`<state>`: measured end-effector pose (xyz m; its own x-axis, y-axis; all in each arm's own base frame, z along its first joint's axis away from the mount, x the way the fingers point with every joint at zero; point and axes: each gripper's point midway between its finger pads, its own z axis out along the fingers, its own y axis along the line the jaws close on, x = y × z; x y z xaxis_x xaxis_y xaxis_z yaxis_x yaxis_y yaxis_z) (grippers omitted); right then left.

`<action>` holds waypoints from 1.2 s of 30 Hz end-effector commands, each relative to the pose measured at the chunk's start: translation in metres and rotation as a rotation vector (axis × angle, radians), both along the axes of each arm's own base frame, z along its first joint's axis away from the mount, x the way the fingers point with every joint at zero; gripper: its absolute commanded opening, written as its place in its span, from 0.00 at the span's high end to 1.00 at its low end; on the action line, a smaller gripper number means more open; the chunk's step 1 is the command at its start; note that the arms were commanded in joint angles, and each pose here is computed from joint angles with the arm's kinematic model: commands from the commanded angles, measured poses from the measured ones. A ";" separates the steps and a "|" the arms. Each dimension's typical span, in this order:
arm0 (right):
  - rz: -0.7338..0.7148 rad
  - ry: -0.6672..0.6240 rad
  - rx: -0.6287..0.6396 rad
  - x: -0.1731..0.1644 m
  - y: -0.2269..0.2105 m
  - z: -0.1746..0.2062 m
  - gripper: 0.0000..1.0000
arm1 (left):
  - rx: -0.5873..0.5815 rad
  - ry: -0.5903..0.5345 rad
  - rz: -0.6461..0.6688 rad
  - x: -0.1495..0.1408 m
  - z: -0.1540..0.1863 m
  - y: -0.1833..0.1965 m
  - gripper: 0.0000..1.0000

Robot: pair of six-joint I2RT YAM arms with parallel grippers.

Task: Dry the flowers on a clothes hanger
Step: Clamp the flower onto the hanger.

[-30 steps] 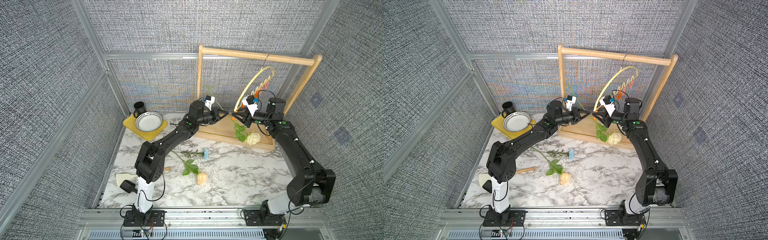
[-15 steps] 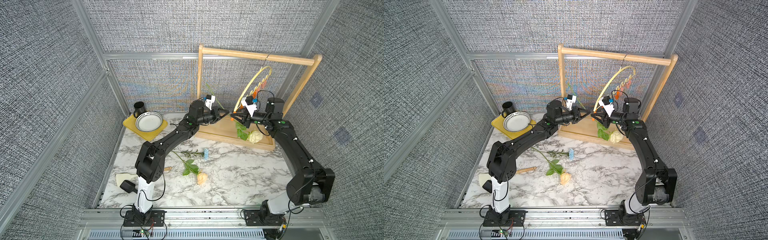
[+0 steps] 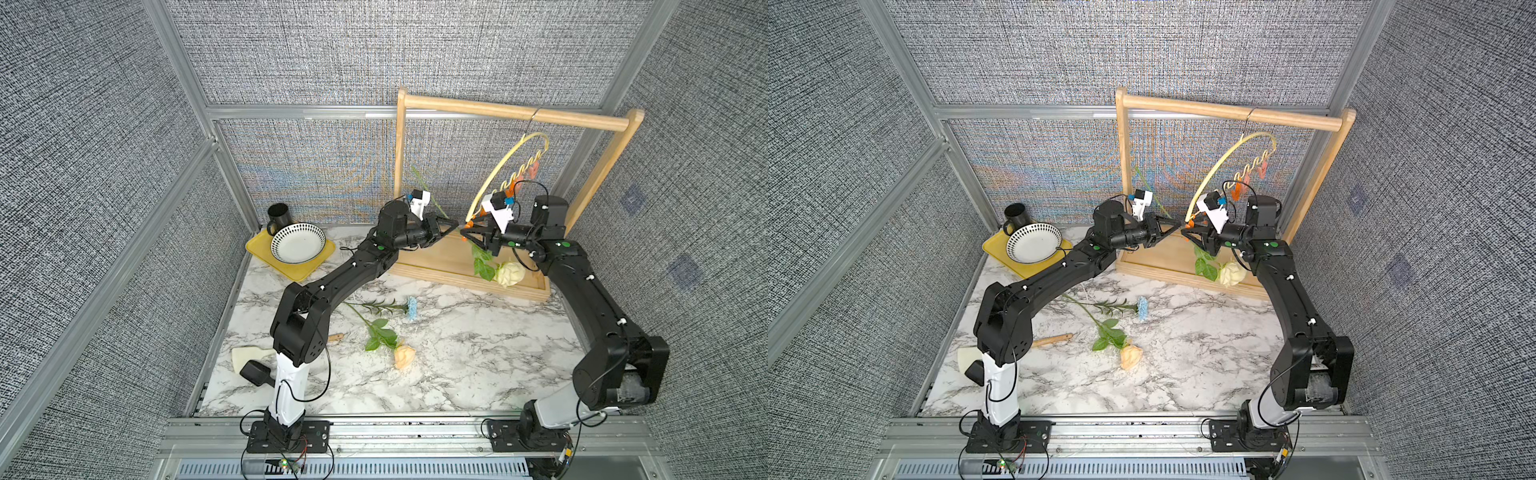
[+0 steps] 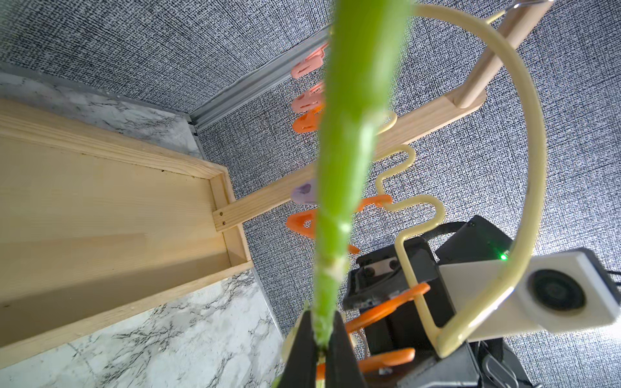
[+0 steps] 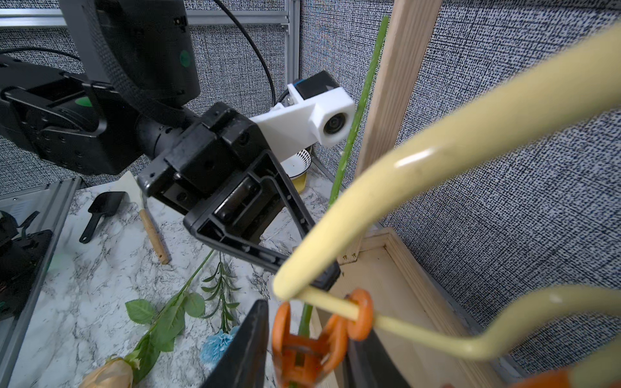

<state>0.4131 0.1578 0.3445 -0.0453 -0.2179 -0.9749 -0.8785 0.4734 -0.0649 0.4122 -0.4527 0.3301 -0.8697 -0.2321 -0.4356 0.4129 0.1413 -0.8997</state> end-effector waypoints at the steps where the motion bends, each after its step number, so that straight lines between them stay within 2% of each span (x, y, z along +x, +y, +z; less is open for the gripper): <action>1: -0.001 -0.010 0.001 -0.001 0.000 0.007 0.59 | -0.019 -0.035 -0.003 0.000 0.006 -0.001 0.92; 4: -0.003 -0.006 0.002 -0.001 0.000 0.006 0.58 | -0.014 -0.032 -0.003 0.001 0.004 -0.001 0.90; 7: -0.013 -0.007 -0.001 -0.001 -0.001 0.006 0.55 | -0.006 -0.037 0.002 0.000 0.004 0.000 0.78; 9: -0.021 -0.010 -0.005 0.000 -0.002 0.006 0.53 | -0.001 -0.047 -0.002 0.000 0.005 0.000 0.76; 11: -0.033 -0.011 -0.010 0.000 -0.003 0.005 0.48 | 0.000 -0.053 -0.002 -0.001 0.008 0.001 0.69; 16: -0.051 -0.015 -0.019 0.001 -0.006 0.004 0.47 | 0.017 -0.061 0.006 -0.001 0.008 0.003 0.58; 19: -0.069 -0.025 -0.026 0.001 -0.010 0.004 0.46 | 0.033 -0.066 0.013 -0.002 0.008 0.006 0.38; 23: -0.114 -0.052 -0.040 -0.003 -0.015 0.005 0.44 | 0.078 -0.080 0.033 0.000 0.003 0.011 0.25; 24: -0.125 -0.053 -0.043 -0.004 -0.017 0.004 0.44 | 0.083 -0.094 0.042 -0.002 0.009 0.015 0.18; 25: -0.129 -0.055 -0.046 -0.007 -0.018 0.004 0.43 | 0.095 -0.112 0.046 -0.004 0.012 0.018 0.02; 30: -0.164 -0.054 -0.065 -0.021 -0.023 -0.006 0.42 | 0.177 -0.175 0.060 -0.006 0.011 0.037 0.00; 36: -0.302 -0.100 -0.125 -0.028 -0.042 -0.017 0.41 | 0.248 -0.211 0.095 -0.008 0.004 0.063 0.00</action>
